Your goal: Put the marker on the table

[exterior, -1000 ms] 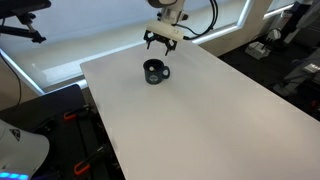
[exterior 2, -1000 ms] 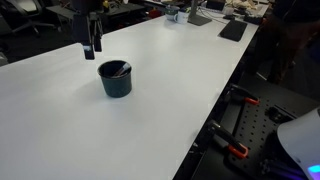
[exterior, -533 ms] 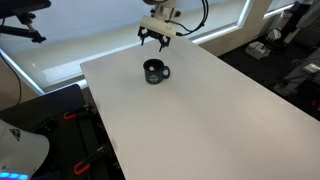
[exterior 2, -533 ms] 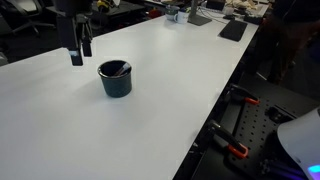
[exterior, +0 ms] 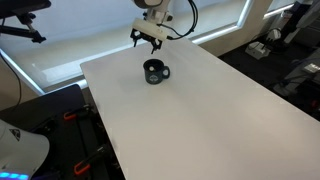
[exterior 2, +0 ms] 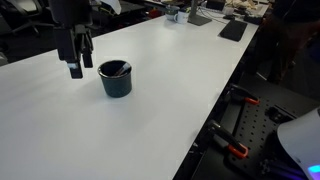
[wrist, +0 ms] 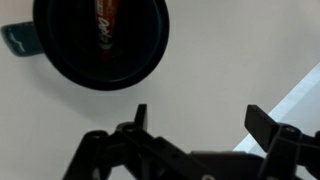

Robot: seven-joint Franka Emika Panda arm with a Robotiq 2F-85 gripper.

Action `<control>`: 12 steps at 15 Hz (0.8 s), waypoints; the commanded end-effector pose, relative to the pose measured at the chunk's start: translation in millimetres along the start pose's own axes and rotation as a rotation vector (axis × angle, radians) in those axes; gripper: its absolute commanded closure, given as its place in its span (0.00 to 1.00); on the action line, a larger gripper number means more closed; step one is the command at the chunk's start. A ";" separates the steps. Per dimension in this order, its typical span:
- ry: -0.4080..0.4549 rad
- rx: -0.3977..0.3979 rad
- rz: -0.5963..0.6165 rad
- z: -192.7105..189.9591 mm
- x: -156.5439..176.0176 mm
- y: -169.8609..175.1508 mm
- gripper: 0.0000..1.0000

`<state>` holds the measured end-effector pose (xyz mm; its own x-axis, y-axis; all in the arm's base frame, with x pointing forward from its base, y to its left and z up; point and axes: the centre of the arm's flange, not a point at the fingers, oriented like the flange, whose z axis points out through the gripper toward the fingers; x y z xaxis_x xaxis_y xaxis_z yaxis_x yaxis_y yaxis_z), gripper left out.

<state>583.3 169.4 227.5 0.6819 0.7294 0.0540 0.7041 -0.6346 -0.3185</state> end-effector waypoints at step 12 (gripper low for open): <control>-0.004 0.012 0.019 3.5 -0.3 -1.9 0.00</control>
<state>582.5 168.4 222.6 0.6829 0.7289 0.0481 0.7010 -0.6354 -0.3237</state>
